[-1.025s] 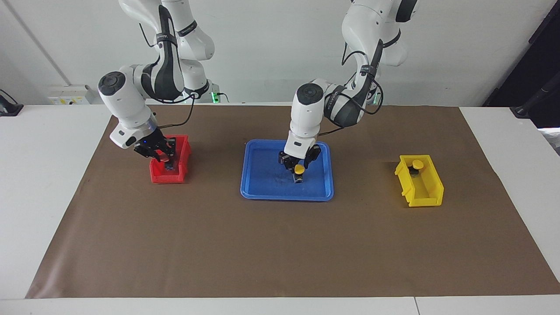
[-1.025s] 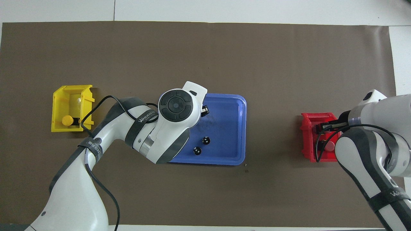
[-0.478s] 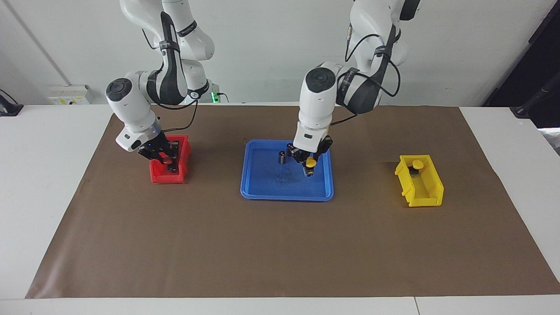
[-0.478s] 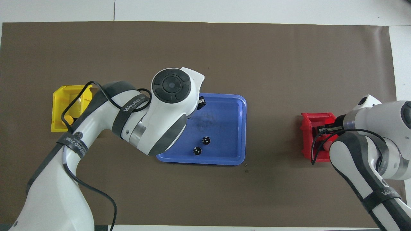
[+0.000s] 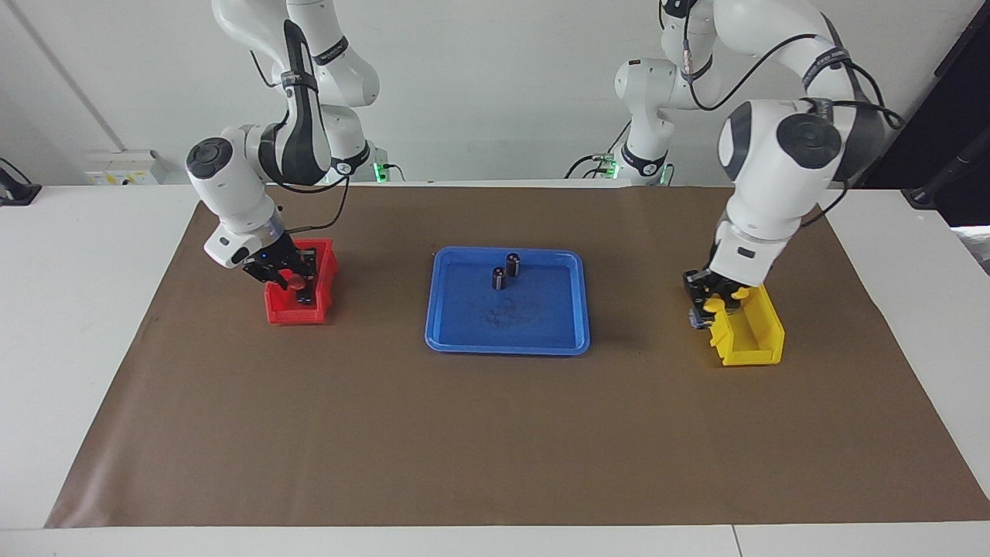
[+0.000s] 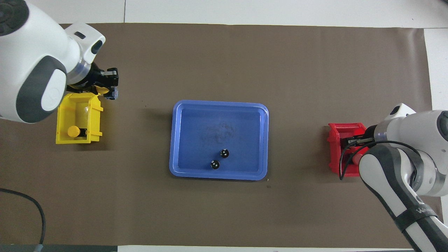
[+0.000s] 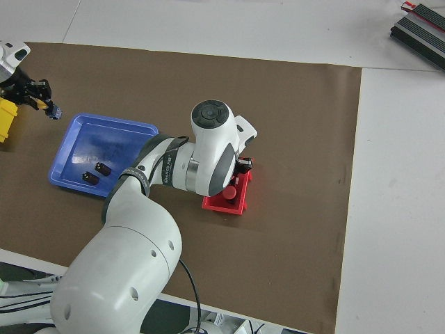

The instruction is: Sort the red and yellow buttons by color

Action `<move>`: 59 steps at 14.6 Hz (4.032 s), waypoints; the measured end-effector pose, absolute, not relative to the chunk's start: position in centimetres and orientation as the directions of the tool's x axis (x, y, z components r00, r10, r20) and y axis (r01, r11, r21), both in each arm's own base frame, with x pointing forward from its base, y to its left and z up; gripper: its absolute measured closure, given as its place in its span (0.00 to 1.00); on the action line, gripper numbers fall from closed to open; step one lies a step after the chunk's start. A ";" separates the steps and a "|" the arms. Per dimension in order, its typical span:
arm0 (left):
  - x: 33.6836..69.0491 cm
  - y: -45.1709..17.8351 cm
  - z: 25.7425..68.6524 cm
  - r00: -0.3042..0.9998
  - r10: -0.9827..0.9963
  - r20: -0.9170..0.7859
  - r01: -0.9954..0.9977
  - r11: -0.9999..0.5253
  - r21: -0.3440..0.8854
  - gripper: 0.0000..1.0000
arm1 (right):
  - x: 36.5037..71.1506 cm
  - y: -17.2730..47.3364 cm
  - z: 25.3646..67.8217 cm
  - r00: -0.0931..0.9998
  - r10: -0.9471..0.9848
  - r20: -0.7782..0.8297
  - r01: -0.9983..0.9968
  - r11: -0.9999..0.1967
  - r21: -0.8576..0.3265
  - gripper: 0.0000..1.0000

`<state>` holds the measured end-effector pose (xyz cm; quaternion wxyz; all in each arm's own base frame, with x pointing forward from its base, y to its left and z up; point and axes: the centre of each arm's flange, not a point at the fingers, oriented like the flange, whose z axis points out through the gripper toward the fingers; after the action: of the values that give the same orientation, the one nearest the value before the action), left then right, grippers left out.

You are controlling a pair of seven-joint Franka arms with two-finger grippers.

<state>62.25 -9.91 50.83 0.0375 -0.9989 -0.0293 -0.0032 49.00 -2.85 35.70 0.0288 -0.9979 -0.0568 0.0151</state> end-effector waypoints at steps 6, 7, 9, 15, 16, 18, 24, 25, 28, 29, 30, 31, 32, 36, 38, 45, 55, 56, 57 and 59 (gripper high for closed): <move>62.9 -0.5 48.9 0.999 -0.033 0.004 -0.033 -0.997 -0.075 0.58 | 53.5 -3.2 46.0 0.992 0.124 0.002 0.124 -0.990 -0.066 0.13; 62.7 -0.5 47.9 0.999 -0.035 0.011 -0.034 -0.997 -0.074 0.58 | 53.8 -3.3 47.8 0.992 0.125 0.004 0.125 -0.990 -0.067 0.03; 61.9 -0.3 46.1 0.999 -0.036 0.015 -0.034 -0.997 -0.072 0.58 | 54.2 -3.6 51.6 0.993 0.119 -0.005 0.118 -0.991 -0.069 0.00; 59.7 -0.2 42.0 0.999 -0.043 0.024 -0.041 -0.997 -0.069 0.58 | 53.6 -4.3 62.7 0.996 0.083 -0.015 0.083 -0.996 -0.012 0.00; 59.6 -0.3 41.7 0.999 -0.044 0.020 -0.042 -0.997 -0.068 0.58 | 53.7 -4.3 63.6 0.997 0.077 -0.014 0.077 -0.997 -0.012 0.00; 59.3 -0.4 40.8 0.999 -0.047 0.021 -0.045 -0.997 -0.067 0.58 | 54.1 -4.5 63.8 0.997 0.070 -0.022 0.070 -0.997 -0.014 0.00; 58.6 -0.6 37.7 0.998 -0.056 0.037 -0.053 -0.997 -0.063 0.58 | 54.6 -4.7 62.4 0.997 0.032 -0.068 0.032 -0.999 -0.005 0.00; 58.6 -0.6 37.3 0.997 -0.057 0.044 -0.054 -0.997 -0.062 0.58 | 54.6 -4.8 62.5 0.997 0.024 -0.069 0.024 -1.000 -0.002 0.00; 58.8 -0.6 36.1 0.996 -0.059 0.064 -0.055 -0.997 -0.061 0.58 | 54.4 -5.5 62.4 0.997 0.008 -0.075 0.008 -1.000 -0.001 0.00; 58.8 -0.5 36.1 0.996 -0.058 0.067 -0.054 -0.997 -0.061 0.58 | 54.4 -5.5 62.4 0.997 0.007 -0.077 0.007 -1.000 -0.002 0.00; 58.8 -0.5 36.1 0.996 -0.058 0.068 -0.054 -0.997 -0.061 0.58 | 54.4 -5.5 62.4 0.997 0.008 -0.077 0.008 -1.000 -0.002 0.00; 58.8 -0.5 36.2 0.996 -0.058 0.070 -0.053 -0.997 -0.061 0.58 | 54.4 -5.3 62.4 0.997 0.010 -0.077 0.010 -1.000 -0.002 0.00; 58.8 -0.5 36.2 0.996 -0.058 0.072 -0.053 -0.997 -0.061 0.58 | 54.4 -5.3 62.4 0.997 0.012 -0.078 0.012 -1.000 -0.002 0.00; 58.9 -0.4 36.2 0.996 -0.056 0.075 -0.051 -0.997 -0.061 0.55 | 54.4 -5.1 62.3 0.996 0.015 -0.083 0.015 -1.000 -0.002 0.00; 58.9 0.2 36.3 0.996 -0.047 0.078 -0.042 -0.997 -0.061 0.48 | 54.4 -5.0 62.3 0.996 0.017 -0.083 0.017 -1.000 -0.002 0.00; 59.8 0.6 38.7 0.998 -0.036 0.057 -0.032 -0.997 -0.064 0.29 | 54.2 -4.9 62.3 0.995 0.017 -0.095 0.017 -1.000 -0.004 0.00; 57.5 -2.7 56.1 0.994 -0.078 -0.078 -0.082 -0.995 -0.057 0.00 | 54.2 -4.9 62.3 0.995 0.018 -0.095 0.018 -1.000 -0.004 0.00; 56.8 -3.3 58.4 0.992 -0.087 -0.088 -0.092 -0.994 -0.051 0.00 | 54.2 -4.9 62.3 0.995 0.018 -0.095 0.018 -1.000 -0.004 0.00; 56.1 -3.8 60.3 0.992 -0.099 -0.083 -0.103 -0.993 -0.049 0.00 | 54.2 -4.9 62.3 0.995 0.018 -0.095 0.018 -1.000 -0.004 0.00; 54.8 -4.7 63.0 0.992 -0.113 -0.059 -0.116 -0.992 -0.051 0.00 | 54.2 -4.9 62.3 0.995 0.018 -0.095 0.018 -1.000 -0.004 0.00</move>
<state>54.85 -4.65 62.99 0.0270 -0.9976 0.0576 0.0281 54.22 -4.90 62.27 0.0014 -0.9988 -0.0089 0.0474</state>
